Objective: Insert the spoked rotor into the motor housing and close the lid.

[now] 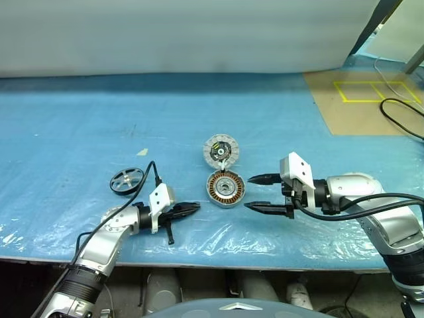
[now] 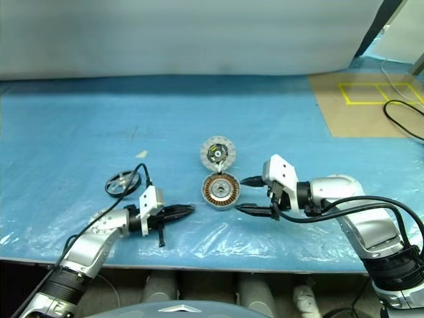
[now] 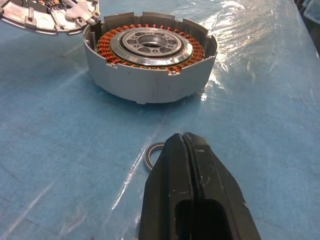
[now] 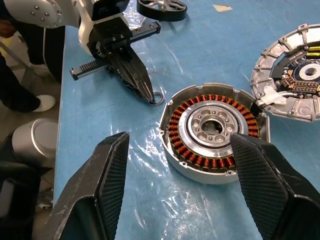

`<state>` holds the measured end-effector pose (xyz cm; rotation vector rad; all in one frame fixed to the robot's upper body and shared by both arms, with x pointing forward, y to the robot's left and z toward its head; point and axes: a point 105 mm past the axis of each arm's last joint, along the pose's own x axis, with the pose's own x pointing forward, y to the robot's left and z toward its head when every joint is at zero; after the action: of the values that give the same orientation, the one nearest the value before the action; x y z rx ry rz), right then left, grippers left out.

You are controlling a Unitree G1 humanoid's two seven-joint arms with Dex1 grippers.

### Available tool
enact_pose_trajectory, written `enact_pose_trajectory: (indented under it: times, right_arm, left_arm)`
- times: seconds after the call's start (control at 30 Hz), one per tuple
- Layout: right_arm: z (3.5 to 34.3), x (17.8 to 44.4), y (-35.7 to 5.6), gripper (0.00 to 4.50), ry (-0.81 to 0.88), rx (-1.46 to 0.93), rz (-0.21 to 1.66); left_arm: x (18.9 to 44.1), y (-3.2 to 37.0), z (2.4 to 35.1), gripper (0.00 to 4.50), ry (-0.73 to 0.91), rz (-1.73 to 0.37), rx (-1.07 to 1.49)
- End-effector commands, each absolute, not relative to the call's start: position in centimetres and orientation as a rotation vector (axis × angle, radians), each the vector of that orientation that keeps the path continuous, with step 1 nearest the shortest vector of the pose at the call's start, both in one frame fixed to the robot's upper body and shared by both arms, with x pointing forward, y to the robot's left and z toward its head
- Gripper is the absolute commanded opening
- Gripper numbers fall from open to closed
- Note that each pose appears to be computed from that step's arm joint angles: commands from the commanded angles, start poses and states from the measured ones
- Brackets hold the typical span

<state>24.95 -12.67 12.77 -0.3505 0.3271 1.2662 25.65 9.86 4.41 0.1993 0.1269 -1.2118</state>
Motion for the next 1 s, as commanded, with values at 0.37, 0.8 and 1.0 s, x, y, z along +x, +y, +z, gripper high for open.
enact_pose_trajectory:
  times: [0.37, 0.8, 1.0]
  right_arm:
    - [12.6, 24.3, -13.3, 3.38, 0.345, -0.369, 1.236]
    - [12.5, 24.5, -13.4, 3.38, 0.353, -0.372, 1.212]
    - [12.4, 24.5, -13.4, 3.38, 0.353, -0.373, 1.203]
  left_arm:
    - [25.0, 9.4, 6.0, 2.16, 0.018, -1.218, 0.204]
    - [26.1, 9.2, 4.3, 2.16, 0.043, -1.161, 0.271]
    - [25.9, 9.1, 4.1, 2.16, 0.062, -1.182, 0.251]
